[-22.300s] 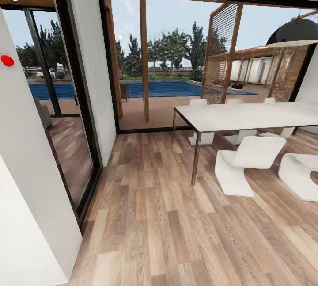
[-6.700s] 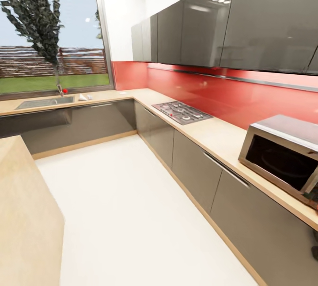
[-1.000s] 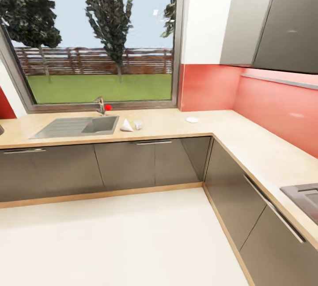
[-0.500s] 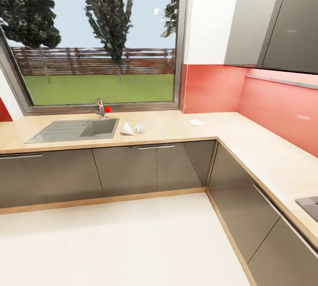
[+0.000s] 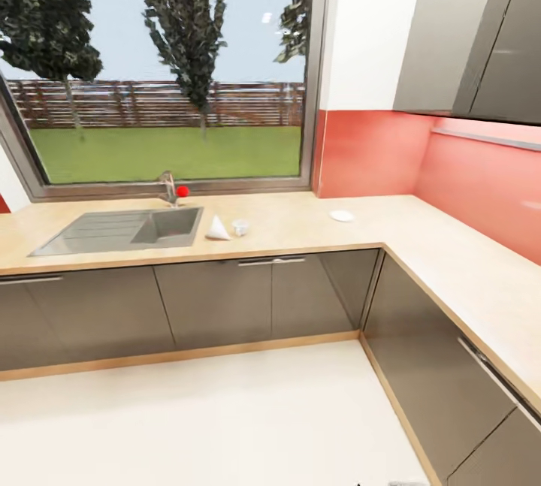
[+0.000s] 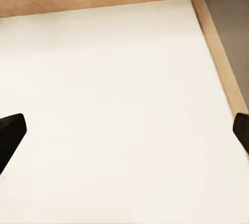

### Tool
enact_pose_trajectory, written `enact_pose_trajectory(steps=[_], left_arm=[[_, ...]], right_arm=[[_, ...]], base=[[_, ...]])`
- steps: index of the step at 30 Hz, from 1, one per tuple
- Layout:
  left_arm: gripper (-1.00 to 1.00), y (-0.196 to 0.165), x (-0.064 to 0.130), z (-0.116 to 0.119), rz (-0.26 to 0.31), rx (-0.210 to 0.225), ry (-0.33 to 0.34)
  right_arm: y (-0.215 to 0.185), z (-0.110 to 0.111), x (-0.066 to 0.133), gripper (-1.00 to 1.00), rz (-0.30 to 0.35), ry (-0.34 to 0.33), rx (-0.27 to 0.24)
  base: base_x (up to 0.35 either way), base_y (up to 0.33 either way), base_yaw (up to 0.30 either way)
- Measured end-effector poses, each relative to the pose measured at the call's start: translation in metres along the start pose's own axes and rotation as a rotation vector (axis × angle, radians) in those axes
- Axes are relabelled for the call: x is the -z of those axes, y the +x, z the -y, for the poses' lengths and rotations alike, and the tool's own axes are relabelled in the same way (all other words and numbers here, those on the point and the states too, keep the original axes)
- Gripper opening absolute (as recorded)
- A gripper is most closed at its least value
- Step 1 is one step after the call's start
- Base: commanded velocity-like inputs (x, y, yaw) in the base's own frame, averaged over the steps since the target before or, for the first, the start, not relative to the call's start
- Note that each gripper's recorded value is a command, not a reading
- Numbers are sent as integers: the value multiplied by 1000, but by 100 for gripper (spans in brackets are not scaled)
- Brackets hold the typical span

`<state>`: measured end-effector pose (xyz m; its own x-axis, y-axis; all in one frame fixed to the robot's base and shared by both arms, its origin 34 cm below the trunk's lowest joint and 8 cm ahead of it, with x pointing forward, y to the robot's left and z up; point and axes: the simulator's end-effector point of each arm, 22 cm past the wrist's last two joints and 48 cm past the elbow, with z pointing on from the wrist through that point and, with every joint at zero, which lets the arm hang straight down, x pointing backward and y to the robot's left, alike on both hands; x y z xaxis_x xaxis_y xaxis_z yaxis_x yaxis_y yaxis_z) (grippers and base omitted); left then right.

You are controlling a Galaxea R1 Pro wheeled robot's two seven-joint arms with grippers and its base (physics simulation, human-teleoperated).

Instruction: Set up a coffee station on the kitchen countertop: keep the coffee maker on the countertop, move the bottle of coffee from the kitchen shelf to the counter next to the coffee maker, place a paper coffee filter on top of the coffee maker, put the saucer next to the coffee maker with the coffee cup on the saucer, and place the electric kettle next to the coffee maker.

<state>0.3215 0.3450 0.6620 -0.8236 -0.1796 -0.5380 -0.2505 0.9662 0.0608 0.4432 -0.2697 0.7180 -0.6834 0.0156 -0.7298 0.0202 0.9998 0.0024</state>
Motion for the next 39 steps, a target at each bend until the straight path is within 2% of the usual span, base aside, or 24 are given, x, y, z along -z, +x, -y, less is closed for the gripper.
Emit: enact_pose_trajectory(steps=[2, 3, 4, 39], left_arm=[[100, 0, 0, 0, 0, 0, 0], [100, 0, 0, 0, 0, 0, 0], [100, 0, 0, 0, 0, 0, 0], [100, 1, 1, -3, 1, -3, -3]], right_arm=[[-2, -3, 0, 100, 10, -11, 1], [-12, -3, 1, 100, 58, -12, 4], [-13, -4, 1, 100, 60, -13, 5], [-12, -2, 0, 100, 59, -6, 2]], base=[[297, 218, 0], [295, 220, 0], [294, 221, 0], [282, 232, 0]])
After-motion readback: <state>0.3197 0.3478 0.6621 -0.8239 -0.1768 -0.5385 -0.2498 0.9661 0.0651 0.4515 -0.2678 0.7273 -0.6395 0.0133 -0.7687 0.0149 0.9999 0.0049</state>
